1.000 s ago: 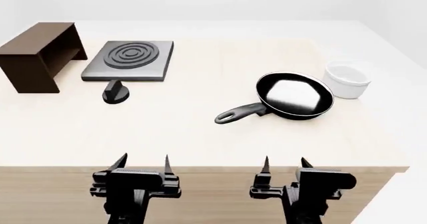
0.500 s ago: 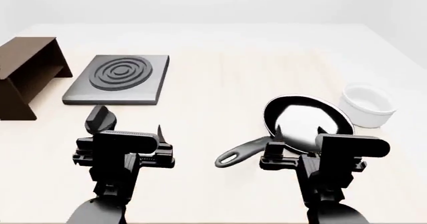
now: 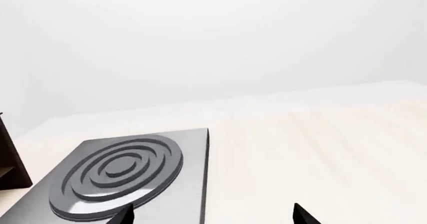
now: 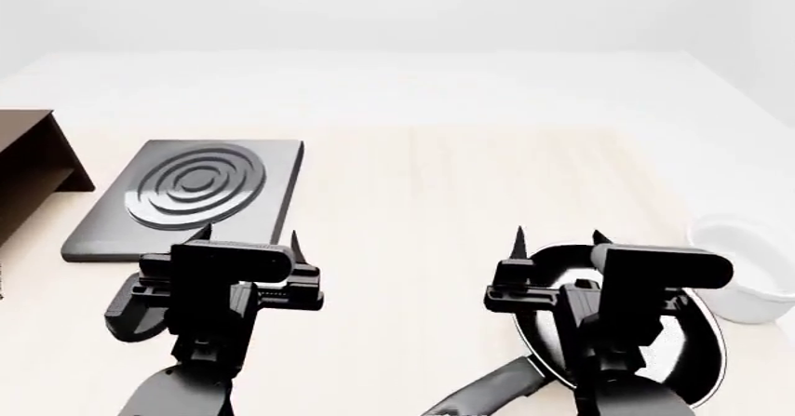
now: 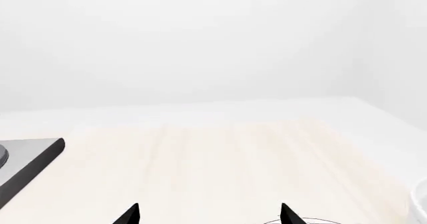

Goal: Put the frying pan on top of the cabinet.

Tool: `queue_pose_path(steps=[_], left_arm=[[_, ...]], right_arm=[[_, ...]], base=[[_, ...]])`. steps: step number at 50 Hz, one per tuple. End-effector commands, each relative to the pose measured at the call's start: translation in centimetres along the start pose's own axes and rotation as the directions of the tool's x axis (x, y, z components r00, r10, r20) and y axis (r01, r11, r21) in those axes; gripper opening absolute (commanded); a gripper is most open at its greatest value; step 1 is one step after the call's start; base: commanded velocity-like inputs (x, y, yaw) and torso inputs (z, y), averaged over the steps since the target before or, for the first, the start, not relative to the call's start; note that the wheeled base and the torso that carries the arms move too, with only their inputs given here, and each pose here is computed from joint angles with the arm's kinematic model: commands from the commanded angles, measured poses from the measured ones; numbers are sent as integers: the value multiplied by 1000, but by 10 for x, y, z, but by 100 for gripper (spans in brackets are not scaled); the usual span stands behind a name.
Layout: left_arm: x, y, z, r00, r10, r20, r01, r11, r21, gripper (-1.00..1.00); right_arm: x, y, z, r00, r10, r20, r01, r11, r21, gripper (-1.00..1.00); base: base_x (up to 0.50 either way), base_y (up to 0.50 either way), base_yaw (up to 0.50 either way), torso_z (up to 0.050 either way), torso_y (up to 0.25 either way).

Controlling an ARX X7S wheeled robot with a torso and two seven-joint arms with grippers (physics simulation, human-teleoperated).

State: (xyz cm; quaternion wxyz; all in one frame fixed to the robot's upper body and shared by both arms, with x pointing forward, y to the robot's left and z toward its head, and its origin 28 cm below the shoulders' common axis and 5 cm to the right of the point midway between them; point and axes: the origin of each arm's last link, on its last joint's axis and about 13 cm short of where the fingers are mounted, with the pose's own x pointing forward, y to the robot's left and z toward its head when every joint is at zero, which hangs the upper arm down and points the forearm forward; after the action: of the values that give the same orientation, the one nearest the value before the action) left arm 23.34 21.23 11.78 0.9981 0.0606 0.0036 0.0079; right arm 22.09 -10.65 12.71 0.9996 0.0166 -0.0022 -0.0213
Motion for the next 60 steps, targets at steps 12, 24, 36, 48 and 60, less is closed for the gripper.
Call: queue_pose_path(steps=[12, 24, 36, 48, 60], left_arm=[[0, -2, -3, 1000, -12, -12, 12, 1000, -2, 100], [-1, -1, -2, 1000, -13, -13, 13, 1000, -4, 100], [4, -7, 23, 969, -194, -156, 193, 981, -18, 100], [-1, -4, 98, 720, -479, -501, 597, 797, 96, 100], [-29, -19, 110, 328, -788, -522, 861, 476, -178, 100]], right_arm=[[-42, -4, 73, 886, 31, 462, -26, 1000, -17, 100], [-51, -3, 78, 870, 33, 492, -30, 999, -14, 100], [-49, -2, 78, 879, 33, 475, -27, 999, -21, 100], [-47, 0, 78, 881, 44, 471, -39, 999, -20, 100], [-47, 0, 79, 882, 51, 468, -46, 999, -23, 100]], base=[[24, 0, 0, 0, 0], [0, 0, 0, 0, 0], [0, 0, 0, 0, 0], [0, 0, 0, 0, 0], [0, 0, 0, 0, 0]])
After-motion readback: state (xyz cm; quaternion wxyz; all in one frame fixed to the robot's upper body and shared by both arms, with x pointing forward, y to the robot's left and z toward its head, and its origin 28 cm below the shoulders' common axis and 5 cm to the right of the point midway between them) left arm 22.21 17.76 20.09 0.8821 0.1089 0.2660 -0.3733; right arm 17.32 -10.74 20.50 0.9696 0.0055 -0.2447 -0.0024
